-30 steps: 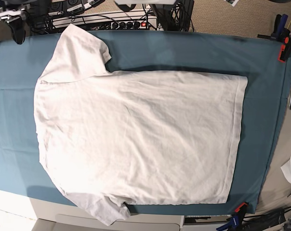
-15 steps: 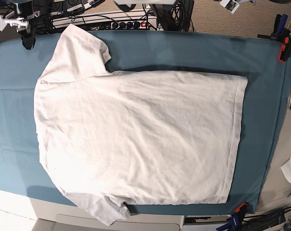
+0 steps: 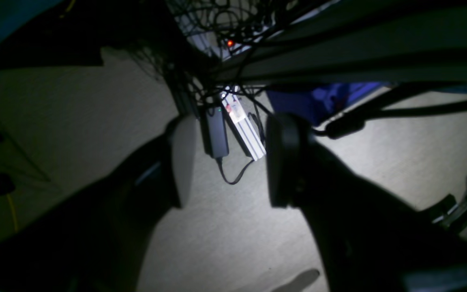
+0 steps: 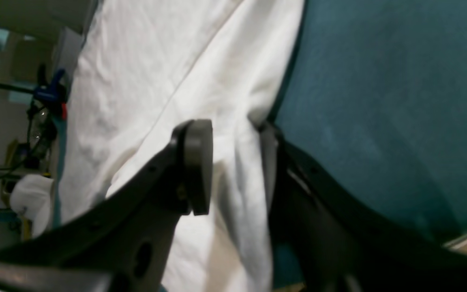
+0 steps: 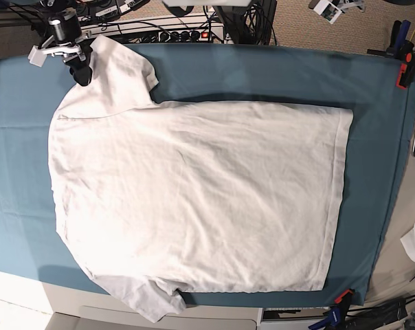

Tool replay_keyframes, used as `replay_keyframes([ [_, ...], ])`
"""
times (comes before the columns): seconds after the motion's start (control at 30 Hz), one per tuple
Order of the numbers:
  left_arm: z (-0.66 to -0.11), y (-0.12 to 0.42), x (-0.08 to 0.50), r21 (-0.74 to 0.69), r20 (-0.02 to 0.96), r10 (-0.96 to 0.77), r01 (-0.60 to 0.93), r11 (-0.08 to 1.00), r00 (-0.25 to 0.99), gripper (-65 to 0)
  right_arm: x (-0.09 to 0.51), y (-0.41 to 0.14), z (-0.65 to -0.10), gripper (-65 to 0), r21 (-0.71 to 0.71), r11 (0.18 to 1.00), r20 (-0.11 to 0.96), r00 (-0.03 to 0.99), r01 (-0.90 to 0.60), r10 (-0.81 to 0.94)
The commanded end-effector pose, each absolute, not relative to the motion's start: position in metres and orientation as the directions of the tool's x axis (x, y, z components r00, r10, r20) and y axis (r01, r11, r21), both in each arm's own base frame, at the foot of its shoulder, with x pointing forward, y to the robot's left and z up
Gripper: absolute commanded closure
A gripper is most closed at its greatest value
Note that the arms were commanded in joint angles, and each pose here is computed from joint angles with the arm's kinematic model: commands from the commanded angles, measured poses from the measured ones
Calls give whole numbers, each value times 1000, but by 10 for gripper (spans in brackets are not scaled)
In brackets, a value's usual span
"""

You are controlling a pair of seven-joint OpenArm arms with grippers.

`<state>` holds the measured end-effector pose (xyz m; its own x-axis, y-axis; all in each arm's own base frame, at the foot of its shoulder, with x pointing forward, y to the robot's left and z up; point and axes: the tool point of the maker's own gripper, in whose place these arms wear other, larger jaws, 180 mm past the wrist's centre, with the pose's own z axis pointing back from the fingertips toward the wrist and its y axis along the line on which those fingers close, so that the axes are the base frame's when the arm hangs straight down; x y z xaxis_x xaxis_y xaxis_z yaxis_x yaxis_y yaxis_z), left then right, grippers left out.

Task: Fold the T-shirt properly
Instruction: 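Move both grippers down to the shoulder corners of the white T-shirt, then grasp the shirt shoulders with both grippers and pull them toward the robot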

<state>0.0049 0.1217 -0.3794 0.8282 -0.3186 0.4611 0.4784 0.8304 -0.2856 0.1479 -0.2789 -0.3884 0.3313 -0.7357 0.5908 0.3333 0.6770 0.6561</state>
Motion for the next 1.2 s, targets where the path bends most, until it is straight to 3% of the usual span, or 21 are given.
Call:
replay_keyframes([
  [0.0, -375, 120, 4, -292, 470, -317, 484, 825, 824, -294, 148, -284, -382, -200, 644, 694, 614, 324, 323, -720],
  [0.13, -378, 122, 9, -277, 461, -329, 485, 829, 824, -294, 147, -277, -384, -190, 643, 703, 607, 357, 303, -710],
  [0.23, -385, 134, 24, -240, 426, -312, 439, 866, 849, -294, 145, -275, -388, -17, 632, 712, 602, 385, 307, -700],
  [0.27, -385, 138, 31, -236, 429, -296, 422, 875, 853, -294, 143, -275, -391, 0, 618, 722, 604, 400, 310, -689],
  [0.47, -362, 179, 95, -193, 541, -164, 311, 931, 825, -292, 144, -278, -390, 0, 600, 740, 615, 415, 304, -670],
  [0.73, -309, 242, 180, -115, 729, -43, 184, 976, 683, -292, 147, -283, -387, 0, 588, 752, 629, 417, 296, -656],
  [1.07, -353, 287, 214, -326, 667, 234, -6, 945, 707, -292, 147, -283, -387, 0, 588, 753, 629, 418, 296, -656],
  [1.17, -358, 285, 219, -389, 652, 273, 3, 921, 707, -292, 147, -283, -387, 0, 588, 753, 629, 418, 296, -656],
])
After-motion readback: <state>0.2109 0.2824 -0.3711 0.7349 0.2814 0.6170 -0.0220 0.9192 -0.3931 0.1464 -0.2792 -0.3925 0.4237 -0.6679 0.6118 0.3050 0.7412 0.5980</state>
